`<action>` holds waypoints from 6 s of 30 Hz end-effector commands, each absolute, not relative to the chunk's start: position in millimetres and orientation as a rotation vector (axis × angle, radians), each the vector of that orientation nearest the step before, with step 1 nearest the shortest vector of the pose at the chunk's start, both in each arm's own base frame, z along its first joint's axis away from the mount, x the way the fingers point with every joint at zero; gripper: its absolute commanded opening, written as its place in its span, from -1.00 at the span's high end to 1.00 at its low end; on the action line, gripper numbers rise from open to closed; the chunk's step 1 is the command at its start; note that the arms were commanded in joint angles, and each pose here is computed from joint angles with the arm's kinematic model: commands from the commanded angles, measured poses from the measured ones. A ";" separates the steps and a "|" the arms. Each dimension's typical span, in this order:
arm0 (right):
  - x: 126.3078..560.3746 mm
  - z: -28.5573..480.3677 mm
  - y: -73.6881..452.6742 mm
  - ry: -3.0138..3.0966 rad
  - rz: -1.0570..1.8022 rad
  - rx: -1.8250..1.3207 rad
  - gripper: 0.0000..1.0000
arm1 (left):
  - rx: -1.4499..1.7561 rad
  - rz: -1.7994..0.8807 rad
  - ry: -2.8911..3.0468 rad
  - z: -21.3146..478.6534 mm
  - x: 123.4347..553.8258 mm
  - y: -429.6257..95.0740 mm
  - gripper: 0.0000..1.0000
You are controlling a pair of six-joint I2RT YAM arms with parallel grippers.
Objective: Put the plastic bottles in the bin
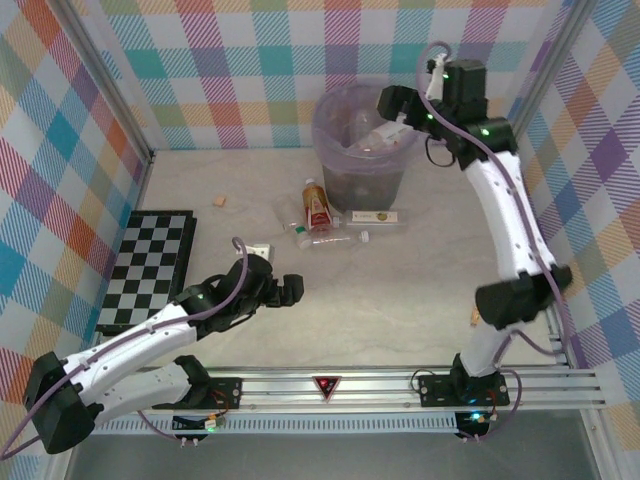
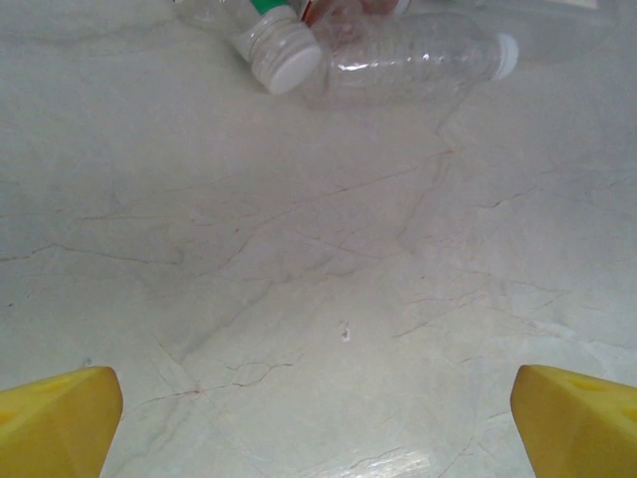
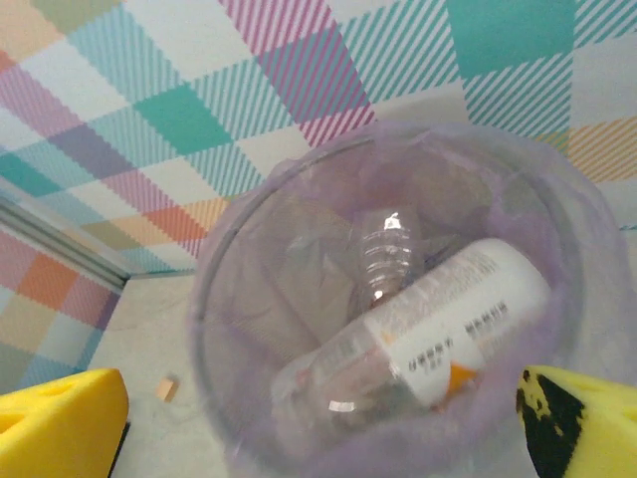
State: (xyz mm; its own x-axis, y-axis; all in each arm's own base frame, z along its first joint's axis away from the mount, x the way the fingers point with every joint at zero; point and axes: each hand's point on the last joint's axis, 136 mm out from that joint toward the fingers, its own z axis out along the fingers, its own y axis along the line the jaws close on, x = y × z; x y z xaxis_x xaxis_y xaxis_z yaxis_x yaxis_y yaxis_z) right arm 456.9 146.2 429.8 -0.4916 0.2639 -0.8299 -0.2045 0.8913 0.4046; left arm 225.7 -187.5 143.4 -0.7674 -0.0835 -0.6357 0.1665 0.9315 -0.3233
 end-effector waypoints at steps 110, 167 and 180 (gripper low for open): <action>353.6 321.2 6.3 1.687 0.443 1.138 0.13 | -0.294 -0.395 2.346 144.5 265.5 -146.2 -0.99; 599.2 332.6 175.1 2.046 0.694 0.533 -0.20 | -0.344 -0.490 2.338 151.0 245.5 -140.0 -0.99; 567.4 386.7 146.2 1.970 0.564 0.486 -0.56 | -0.332 -0.523 2.357 147.1 243.6 -145.9 -1.00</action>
